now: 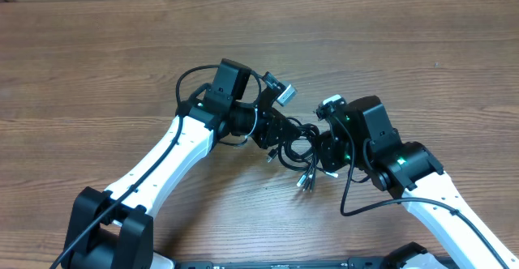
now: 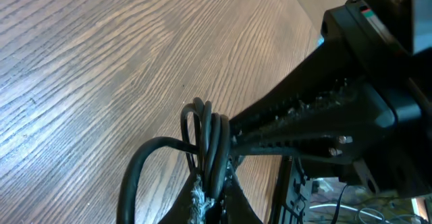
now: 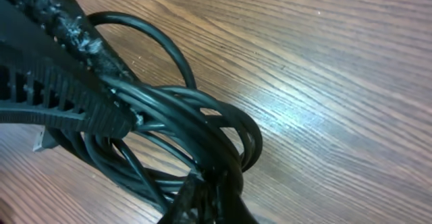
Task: Untangle cables
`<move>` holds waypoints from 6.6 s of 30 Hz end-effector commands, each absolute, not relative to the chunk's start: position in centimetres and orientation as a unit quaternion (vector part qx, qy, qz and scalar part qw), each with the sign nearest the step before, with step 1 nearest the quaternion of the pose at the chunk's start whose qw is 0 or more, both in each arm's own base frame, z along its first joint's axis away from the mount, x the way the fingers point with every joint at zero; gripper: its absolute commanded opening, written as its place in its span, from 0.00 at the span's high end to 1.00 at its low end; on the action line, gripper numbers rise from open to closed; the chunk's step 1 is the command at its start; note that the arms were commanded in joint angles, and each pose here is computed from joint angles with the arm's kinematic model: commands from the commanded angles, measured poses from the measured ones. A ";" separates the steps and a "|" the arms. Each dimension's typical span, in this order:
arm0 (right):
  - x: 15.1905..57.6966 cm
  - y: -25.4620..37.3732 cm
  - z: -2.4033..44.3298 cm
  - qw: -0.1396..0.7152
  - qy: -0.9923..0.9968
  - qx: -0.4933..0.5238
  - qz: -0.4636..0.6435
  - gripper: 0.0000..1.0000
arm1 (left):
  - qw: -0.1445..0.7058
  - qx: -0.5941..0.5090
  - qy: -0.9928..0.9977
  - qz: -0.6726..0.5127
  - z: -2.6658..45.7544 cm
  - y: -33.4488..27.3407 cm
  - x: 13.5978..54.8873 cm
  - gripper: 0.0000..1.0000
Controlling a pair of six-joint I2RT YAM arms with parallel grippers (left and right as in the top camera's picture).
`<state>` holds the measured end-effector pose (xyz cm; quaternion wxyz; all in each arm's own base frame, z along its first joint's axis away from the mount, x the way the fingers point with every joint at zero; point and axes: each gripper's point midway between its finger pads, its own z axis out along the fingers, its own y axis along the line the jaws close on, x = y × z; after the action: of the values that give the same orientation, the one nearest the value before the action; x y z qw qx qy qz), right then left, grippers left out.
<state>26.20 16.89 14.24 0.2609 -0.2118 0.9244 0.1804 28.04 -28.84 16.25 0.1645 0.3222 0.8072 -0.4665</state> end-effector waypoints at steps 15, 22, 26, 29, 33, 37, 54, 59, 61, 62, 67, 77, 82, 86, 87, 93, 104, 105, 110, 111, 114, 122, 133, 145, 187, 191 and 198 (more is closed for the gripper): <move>26.0 13.7 12.8 0.220 0.966 -0.040 0.127 0.91 | 0.181 0.294 0.864 -0.367 14.1 -26.7 30.0 0.96; 25.6 16.1 13.5 0.213 0.955 -0.072 0.191 0.88 | 0.182 0.277 0.907 -0.262 11.6 -24.3 30.8 0.96; 25.6 16.1 13.5 0.213 0.955 -0.072 0.191 0.88 | 0.183 0.230 0.938 -0.182 10.2 -21.7 31.8 0.96; 25.6 16.1 13.5 0.213 0.955 -0.072 0.191 0.88 | 0.221 0.120 0.967 -0.037 9.7 -16.5 34.5 0.96; 25.6 16.0 13.5 0.214 0.956 -0.072 0.189 0.88 | 0.282 0.062 0.950 0.117 11.6 -11.1 36.6 0.96; 25.7 15.9 13.5 0.216 0.956 -0.070 0.185 0.89 | 0.324 0.032 0.921 0.212 14.3 -8.1 37.9 0.96; 25.6 15.8 13.4 0.213 0.958 -0.069 0.181 0.93 | 0.265 0.209 0.941 -0.002 12.3 -17.7 35.7 0.75; 25.5 15.7 13.3 0.211 0.958 -0.069 0.180 0.93 | 0.256 0.214 0.942 -0.019 12.1 -18.1 35.3 0.68; 25.5 15.7 13.3 0.210 0.959 -0.069 0.180 0.93 | 0.256 0.212 0.943 -0.015 12.1 -17.9 35.3 0.67; 25.5 15.7 13.3 0.210 0.959 -0.069 0.179 0.92 | 0.256 0.206 0.944 -0.014 12.1 -17.7 35.5 0.66; 25.4 15.5 13.2 0.208 0.960 -0.068 0.176 0.91 | 0.257 0.103 0.961 -0.022 12.1 -14.9 36.8 0.49; 25.4 15.5 13.2 0.209 0.960 -0.068 0.175 0.84 | 0.295 0.009 0.955 -0.025 13.1 -8.6 40.7 0.26; 25.4 15.5 13.2 0.208 0.960 -0.068 0.176 0.84 | 0.320 0.065 0.944 -0.043 13.1 -8.6 42.6 0.23; 25.4 15.5 13.2 0.208 0.960 -0.068 0.176 0.84 | 0.320 0.102 0.939 -0.072 11.9 -9.0 43.7 0.23; 25.4 15.5 13.2 0.208 0.960 -0.068 0.176 0.84 | 0.318 0.108 0.939 -0.079 11.4 -9.0 44.0 0.23; 25.4 15.5 13.2 0.208 0.960 -0.068 0.175 0.84 | 0.308 0.187 0.928 -0.092 8.1 -8.9 45.0 0.30; 25.4 15.5 13.2 0.208 0.960 -0.068 0.175 0.84 | 0.248 0.215 0.940 -0.092 2.5 -8.6 44.2 0.30; 25.4 15.5 13.2 0.208 0.960 -0.068 0.176 0.84 | 0.244 0.213 0.941 -0.094 2.2 -8.6 44.1 0.35; 25.4 15.5 13.2 0.208 0.960 -0.068 0.175 0.84 | 0.214 0.200 0.951 -0.099 0.9 -8.5 43.0 0.57; 25.4 15.5 13.2 0.208 0.960 -0.068 0.175 0.84 | 0.211 0.196 0.952 -0.101 0.8 -8.5 42.9 0.63; 25.4 15.5 13.2 0.208 0.960 -0.068 0.175 0.84 | 0.207 0.181 0.956 -0.104 0.8 -8.5 42.8 0.96; 25.2 15.4 13.0 0.203 0.961 -0.068 0.173 0.84 | 0.255 0.160 0.944 -0.132 5.3 -9.5 44.3 0.96; 25.8 16.2 13.6 0.217 0.954 -0.073 0.192 0.83 | 0.357 0.188 0.882 -0.244 19.9 -13.3 41.8 0.96; 25.6 23.2 19.4 0.250 0.868 -0.170 0.393 0.75 | 0.185 0.229 0.905 -0.308 15.3 -19.4 34.1 0.96; 30.3 22.0 14.5 0.108 0.873 0.270 0.392 0.76 | 0.083 0.255 0.819 -0.508 19.1 -27.9 28.0 0.96; 30.6 21.6 14.4 0.100 0.858 0.320 0.389 0.76 | 0.073 0.260 0.798 -0.539 20.2 -28.3 27.3 0.96; 31.9 21.0 14.7 0.117 0.835 0.370 0.390 0.75 | 0.057 0.264 0.772 -0.576 21.5 -28.7 26.4 0.96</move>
<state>29.85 21.96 13.79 0.0762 0.3264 0.8573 0.3908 29.05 -27.25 18.66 0.0981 0.2492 0.8256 -0.4966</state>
